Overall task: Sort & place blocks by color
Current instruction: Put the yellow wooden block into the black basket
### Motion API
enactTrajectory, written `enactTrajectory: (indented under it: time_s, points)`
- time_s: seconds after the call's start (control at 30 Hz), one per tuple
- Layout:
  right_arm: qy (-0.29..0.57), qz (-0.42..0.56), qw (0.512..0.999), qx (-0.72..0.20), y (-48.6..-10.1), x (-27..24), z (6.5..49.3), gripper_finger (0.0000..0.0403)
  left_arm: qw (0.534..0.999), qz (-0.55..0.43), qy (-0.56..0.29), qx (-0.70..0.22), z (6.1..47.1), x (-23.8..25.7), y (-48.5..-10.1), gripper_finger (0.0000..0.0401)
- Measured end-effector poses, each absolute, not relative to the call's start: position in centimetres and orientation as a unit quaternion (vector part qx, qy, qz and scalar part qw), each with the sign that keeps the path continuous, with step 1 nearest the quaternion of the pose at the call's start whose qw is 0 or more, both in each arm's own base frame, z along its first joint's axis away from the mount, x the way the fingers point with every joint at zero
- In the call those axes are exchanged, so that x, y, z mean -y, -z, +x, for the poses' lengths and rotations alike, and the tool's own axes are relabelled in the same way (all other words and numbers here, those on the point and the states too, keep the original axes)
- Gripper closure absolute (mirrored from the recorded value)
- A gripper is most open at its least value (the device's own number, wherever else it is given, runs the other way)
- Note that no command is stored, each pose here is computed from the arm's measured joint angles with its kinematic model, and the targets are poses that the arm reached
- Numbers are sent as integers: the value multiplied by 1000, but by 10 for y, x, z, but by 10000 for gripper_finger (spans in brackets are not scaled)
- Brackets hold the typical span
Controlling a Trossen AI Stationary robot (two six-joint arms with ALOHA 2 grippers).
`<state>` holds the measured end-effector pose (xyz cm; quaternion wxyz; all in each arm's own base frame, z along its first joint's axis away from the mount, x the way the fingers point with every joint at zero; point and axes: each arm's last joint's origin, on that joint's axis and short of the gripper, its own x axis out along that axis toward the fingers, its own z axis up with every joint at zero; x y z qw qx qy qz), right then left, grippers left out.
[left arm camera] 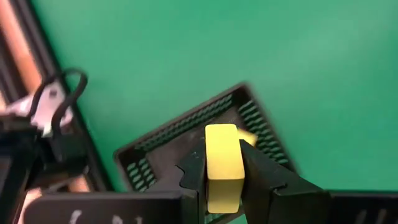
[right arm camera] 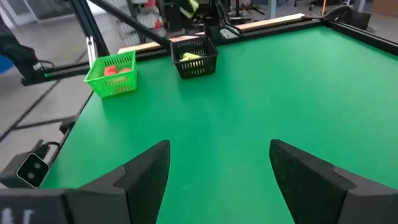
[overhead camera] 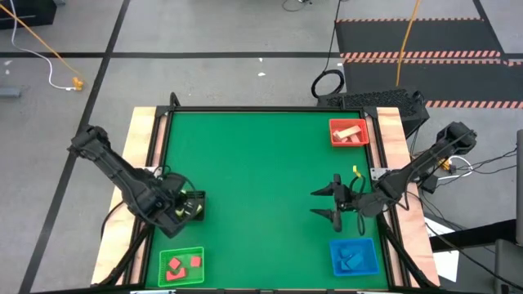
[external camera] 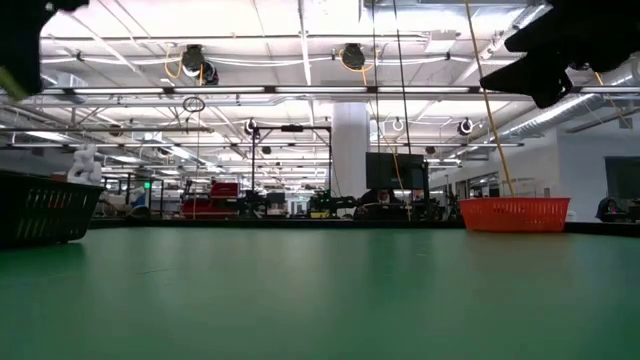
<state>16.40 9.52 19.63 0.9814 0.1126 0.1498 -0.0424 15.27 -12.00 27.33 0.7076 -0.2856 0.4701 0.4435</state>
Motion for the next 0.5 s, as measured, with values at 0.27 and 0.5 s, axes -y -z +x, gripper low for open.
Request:
enactTrajectory:
  time_s: [0.27,0.5]
  points:
    - [35,135,983,-118,-183,-91,158,135,659,-315,-451,-512,148,118,-222,330]
    - [35,130,983,-126,-177,-90,156,135,666,-323,-410,-532,149,121,-204,327]
